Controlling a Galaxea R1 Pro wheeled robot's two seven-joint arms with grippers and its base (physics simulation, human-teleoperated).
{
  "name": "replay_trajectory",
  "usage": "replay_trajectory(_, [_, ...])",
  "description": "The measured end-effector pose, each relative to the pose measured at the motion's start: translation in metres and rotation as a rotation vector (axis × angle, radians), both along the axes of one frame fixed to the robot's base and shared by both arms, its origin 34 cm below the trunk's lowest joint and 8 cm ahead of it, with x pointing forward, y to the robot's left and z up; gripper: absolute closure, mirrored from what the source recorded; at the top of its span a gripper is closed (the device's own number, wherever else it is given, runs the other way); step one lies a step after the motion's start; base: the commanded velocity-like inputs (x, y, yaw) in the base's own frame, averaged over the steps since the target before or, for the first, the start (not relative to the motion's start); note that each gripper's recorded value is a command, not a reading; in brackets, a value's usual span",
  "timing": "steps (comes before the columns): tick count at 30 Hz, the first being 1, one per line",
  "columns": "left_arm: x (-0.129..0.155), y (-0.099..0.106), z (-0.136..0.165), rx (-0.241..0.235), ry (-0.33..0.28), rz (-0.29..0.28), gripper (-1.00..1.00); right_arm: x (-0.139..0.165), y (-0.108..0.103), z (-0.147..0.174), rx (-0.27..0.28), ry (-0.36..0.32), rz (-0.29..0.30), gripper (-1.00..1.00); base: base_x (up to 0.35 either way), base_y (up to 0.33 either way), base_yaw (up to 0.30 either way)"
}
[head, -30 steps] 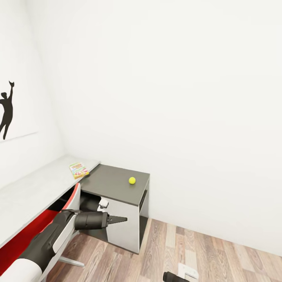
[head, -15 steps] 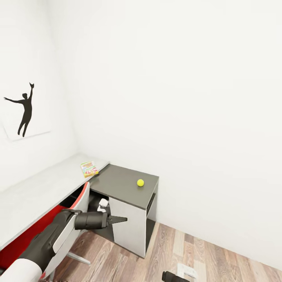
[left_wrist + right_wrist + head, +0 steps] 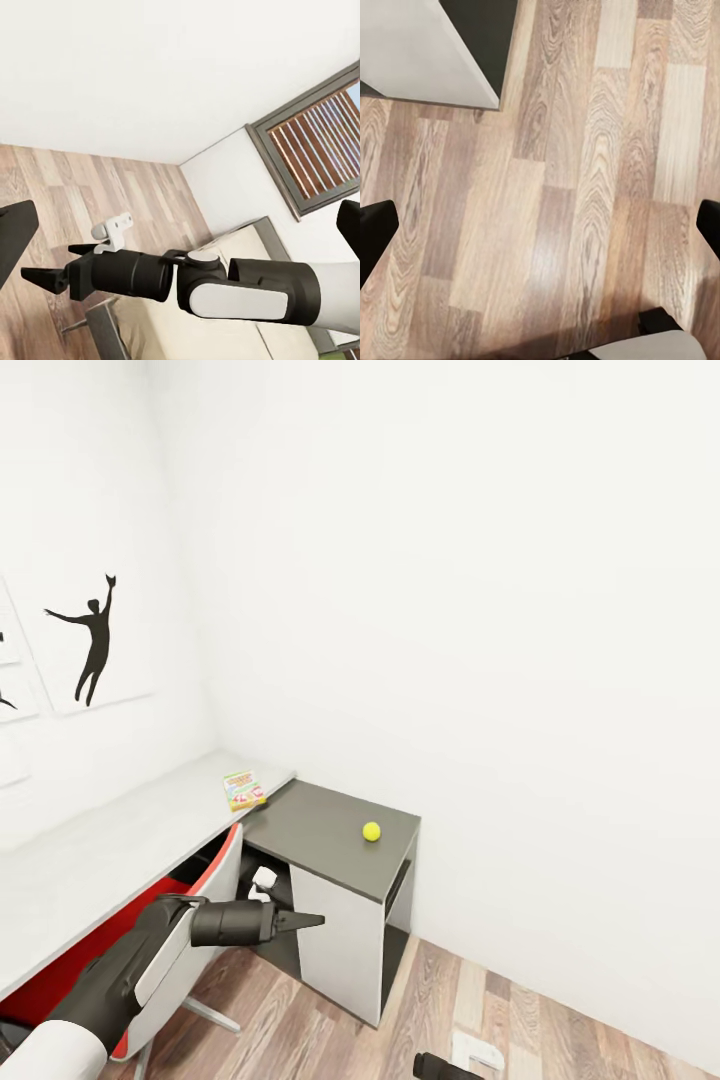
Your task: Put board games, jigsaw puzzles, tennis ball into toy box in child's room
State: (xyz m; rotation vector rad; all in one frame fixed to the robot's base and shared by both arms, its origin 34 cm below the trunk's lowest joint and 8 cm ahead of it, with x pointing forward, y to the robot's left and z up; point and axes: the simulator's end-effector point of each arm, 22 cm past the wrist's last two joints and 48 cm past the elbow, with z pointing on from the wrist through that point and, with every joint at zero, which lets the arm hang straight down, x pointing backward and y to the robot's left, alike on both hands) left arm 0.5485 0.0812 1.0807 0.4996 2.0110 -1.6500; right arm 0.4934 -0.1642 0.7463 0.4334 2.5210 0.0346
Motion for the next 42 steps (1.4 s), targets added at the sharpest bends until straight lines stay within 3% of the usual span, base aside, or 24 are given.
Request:
replay_trajectory(26, [-0.0003,-0.0001,0.0006,-0.001,-0.001,-0.001,-1.0,-0.0001,0.0023,0.0005,0.002,-0.001,0.002,-1.0,0.096,0.001,0.004])
replay_trajectory(42, [-0.0002,-0.0002,0.0005,-0.002,0.0,-0.001,-1.0,0.0002,0.0025,0.0005,0.002,-0.001,0.002,-1.0,0.091,0.023,0.126])
